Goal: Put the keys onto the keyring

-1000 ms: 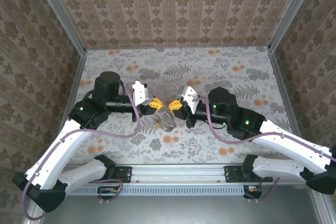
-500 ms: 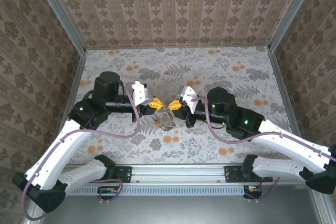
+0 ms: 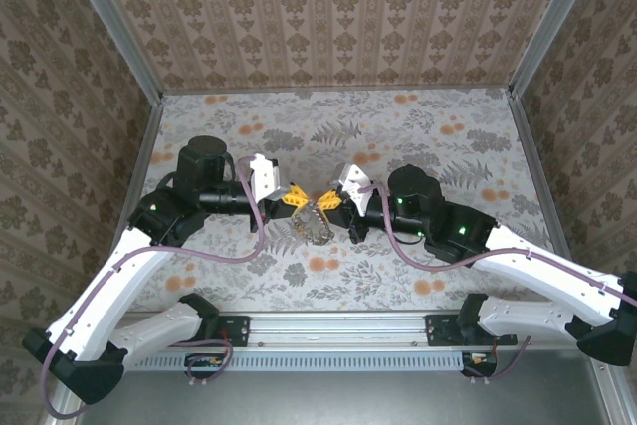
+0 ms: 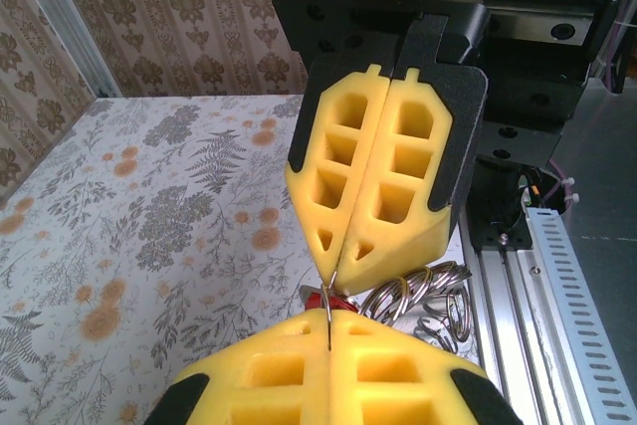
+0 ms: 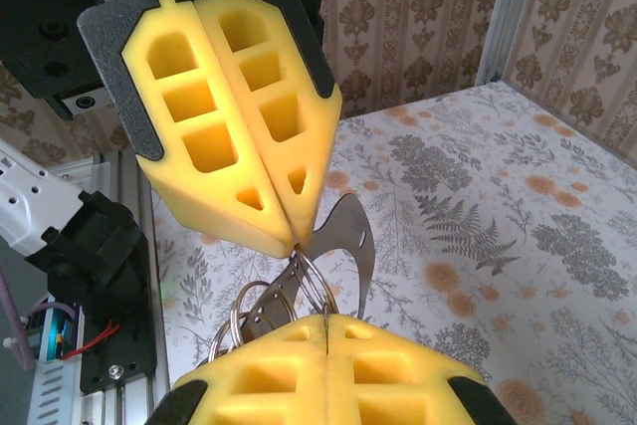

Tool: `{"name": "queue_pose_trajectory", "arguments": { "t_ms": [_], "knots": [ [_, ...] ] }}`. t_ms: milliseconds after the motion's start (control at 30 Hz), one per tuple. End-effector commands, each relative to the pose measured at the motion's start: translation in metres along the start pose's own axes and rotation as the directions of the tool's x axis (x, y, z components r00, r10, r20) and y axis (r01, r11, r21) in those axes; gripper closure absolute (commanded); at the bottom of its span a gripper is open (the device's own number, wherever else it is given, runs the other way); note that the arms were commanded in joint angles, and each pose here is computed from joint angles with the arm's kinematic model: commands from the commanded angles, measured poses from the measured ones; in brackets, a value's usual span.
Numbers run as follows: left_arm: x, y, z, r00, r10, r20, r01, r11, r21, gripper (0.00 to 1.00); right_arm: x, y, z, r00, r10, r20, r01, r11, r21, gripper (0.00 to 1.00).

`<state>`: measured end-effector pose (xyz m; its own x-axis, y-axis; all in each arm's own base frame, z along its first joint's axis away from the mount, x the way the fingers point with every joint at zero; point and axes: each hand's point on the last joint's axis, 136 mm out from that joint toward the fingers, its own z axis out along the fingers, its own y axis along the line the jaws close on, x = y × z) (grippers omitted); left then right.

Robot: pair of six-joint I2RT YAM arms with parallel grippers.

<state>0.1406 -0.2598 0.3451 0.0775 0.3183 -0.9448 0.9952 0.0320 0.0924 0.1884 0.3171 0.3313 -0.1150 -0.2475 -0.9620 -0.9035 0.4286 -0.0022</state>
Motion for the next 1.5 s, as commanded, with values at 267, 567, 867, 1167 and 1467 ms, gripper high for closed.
{"name": "queue_pose_trajectory", "arguments": {
  "t_ms": [267, 567, 867, 1167, 1467],
  "knots": [
    [-0.009, -0.002, -0.003, 0.999, 0.006, 0.036, -0.006, 1.0, 0.003, 1.0, -0.003, -0.002, -0.015, 0.999, -0.017, 0.036, 0.016, 0.999, 0.036, 1.0],
    [-0.009, 0.001, -0.003, 0.999, -0.006, 0.033, 0.006, 1.0, -0.006, 1.0, -0.003, 0.002, -0.016, 0.998, -0.033, 0.058, 0.033, 0.999, 0.012, 1.0],
    [0.016, 0.006, 0.004, 0.994, -0.099, -0.039, 0.098, 0.994, -0.04, 1.0, 0.01, -0.023, -0.031, 0.999, -0.026, 0.04, 0.019, 0.986, 0.164, 1.0],
    [0.063, 0.0, 0.024, 0.961, -0.227, -0.158, 0.221, 0.974, -0.053, 1.0, 0.025, -0.051, -0.048, 0.999, 0.005, 0.038, -0.016, 0.958, 0.285, 1.0],
    [0.103, 0.032, 0.059, 0.91, -0.315, -0.272, 0.295, 0.949, -0.11, 1.0, 0.044, -0.066, -0.067, 0.997, 0.048, 0.065, -0.067, 0.943, 0.327, 1.0]
  ]
}}
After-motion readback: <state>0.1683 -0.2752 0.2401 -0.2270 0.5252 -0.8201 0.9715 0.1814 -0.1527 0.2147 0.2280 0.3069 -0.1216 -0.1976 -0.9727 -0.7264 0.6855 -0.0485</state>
